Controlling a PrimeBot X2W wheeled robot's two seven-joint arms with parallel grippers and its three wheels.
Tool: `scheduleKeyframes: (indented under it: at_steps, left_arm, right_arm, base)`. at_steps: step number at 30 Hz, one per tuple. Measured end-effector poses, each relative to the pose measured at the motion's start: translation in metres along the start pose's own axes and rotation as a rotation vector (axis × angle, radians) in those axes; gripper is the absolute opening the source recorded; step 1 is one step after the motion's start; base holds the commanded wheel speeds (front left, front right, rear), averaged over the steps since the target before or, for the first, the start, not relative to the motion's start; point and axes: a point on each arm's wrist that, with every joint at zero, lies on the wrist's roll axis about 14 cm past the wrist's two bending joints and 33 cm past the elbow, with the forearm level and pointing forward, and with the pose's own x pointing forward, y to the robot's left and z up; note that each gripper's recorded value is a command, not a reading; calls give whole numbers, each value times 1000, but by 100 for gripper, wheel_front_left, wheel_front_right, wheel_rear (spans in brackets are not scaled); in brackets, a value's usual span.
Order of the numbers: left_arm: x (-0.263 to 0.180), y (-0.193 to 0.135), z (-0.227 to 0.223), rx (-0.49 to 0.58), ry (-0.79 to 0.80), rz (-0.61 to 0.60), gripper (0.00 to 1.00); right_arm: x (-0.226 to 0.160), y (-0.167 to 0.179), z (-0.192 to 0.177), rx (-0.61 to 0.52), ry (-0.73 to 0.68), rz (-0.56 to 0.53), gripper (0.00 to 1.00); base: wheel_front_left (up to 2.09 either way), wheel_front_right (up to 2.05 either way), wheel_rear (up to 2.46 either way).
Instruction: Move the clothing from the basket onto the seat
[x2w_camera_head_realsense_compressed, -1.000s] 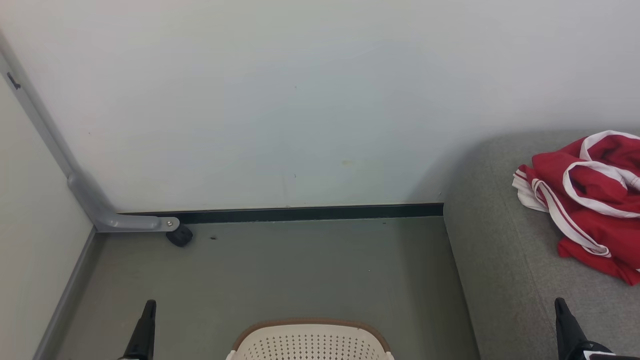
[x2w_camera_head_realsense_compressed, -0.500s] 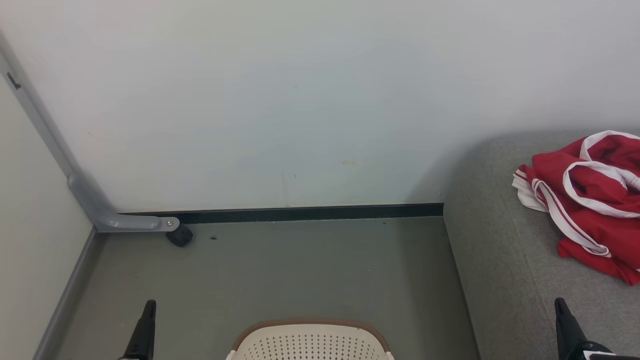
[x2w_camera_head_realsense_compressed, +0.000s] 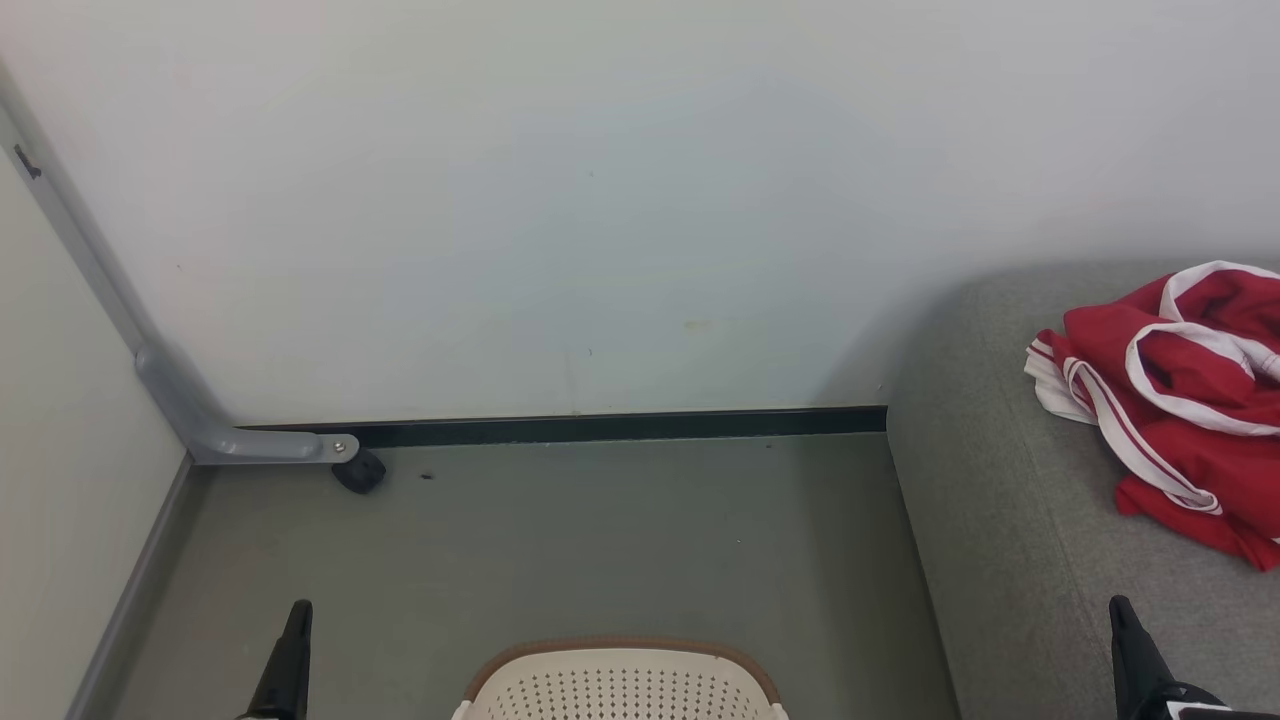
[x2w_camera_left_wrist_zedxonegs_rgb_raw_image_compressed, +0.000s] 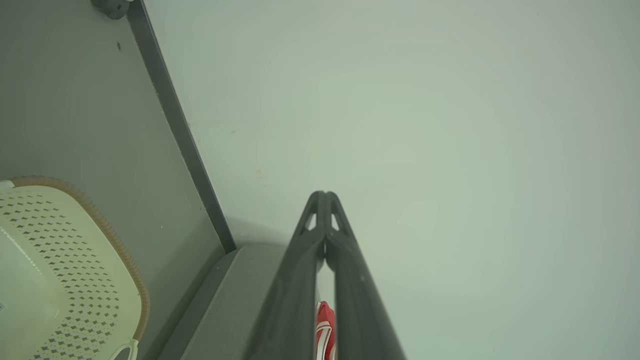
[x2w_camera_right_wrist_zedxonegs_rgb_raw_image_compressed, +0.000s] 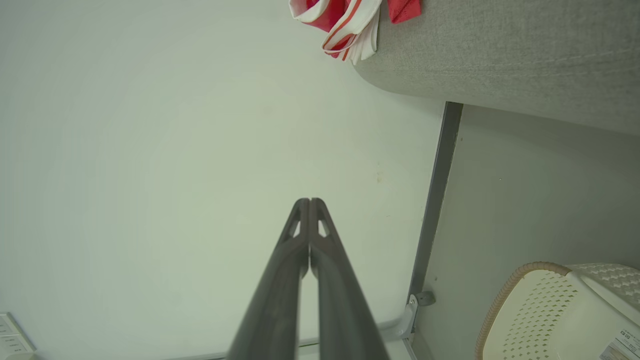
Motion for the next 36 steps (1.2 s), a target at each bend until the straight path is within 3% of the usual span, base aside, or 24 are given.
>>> scheduleKeyframes:
  at_steps: [36]
  left_arm:
    - [0, 0, 0, 0, 0, 0, 0]
  right_arm:
    - [0, 0, 0, 0, 0, 0, 0]
  base:
    - [0, 0, 0]
